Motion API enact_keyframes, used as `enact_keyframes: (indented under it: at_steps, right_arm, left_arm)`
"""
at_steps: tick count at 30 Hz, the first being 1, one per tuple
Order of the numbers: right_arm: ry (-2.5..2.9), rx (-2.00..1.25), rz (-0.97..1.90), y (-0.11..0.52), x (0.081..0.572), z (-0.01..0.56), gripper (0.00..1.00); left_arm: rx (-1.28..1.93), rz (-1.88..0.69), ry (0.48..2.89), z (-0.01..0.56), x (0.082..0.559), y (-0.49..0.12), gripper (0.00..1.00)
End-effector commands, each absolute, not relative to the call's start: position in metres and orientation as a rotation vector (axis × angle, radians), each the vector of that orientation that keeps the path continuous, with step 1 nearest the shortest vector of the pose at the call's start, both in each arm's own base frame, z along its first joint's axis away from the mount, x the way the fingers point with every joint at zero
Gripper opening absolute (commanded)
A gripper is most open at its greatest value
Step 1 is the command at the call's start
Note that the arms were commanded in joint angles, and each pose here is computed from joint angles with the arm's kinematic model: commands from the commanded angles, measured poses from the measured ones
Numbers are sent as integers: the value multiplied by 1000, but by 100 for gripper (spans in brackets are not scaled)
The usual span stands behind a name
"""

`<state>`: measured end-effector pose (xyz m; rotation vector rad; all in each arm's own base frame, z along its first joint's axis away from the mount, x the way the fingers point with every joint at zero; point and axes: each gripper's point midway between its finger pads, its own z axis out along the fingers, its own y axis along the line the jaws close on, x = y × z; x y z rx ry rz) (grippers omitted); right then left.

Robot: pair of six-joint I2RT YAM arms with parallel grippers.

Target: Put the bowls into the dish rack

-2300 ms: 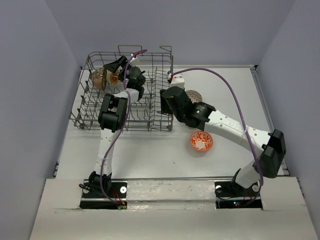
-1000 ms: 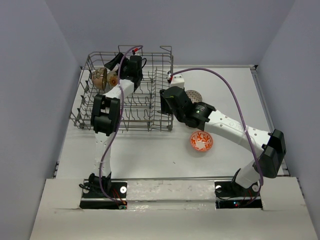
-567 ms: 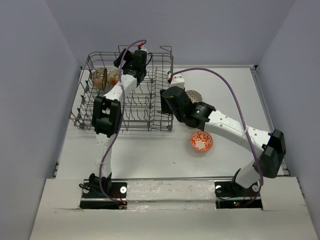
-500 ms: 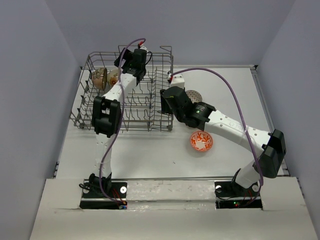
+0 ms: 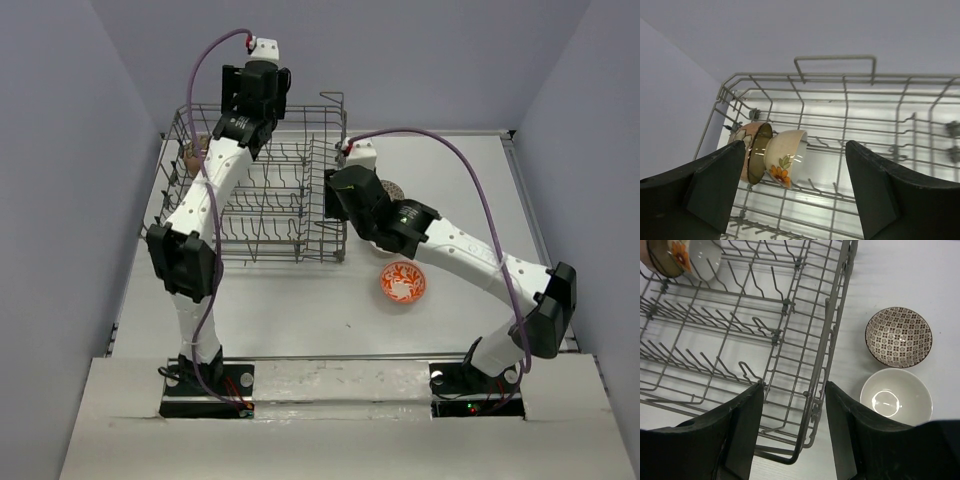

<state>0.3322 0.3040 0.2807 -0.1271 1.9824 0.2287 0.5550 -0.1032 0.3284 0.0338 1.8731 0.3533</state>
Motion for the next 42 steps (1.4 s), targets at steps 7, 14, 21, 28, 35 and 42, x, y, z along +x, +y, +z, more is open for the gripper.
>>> enact_keyframes:
  at_steps: [7, 14, 21, 28, 35, 42]
  right_arm:
    - [1734, 187, 178, 215, 319, 387, 64]
    - [1783, 388, 10, 127, 338, 334, 66]
    - [1997, 451, -74, 90, 349, 231, 66]
    - [2147, 429, -132, 89, 346, 165, 65]
    - [2242, 407, -92, 102, 349, 118, 63]
    - [2302, 410, -62, 114, 352, 83, 58]
  left_arm:
    - [-82, -1, 1700, 447, 430, -158, 92]
    - [-93, -265, 1654, 440, 353, -148, 91]
    - [-69, -410, 1501, 431, 296, -134, 99]
    - [-107, -393, 1609, 380, 297, -134, 99]
    - [-117, -340, 1623, 363, 299, -127, 99]
    - [-94, -327, 1665, 346, 304, -133, 99]
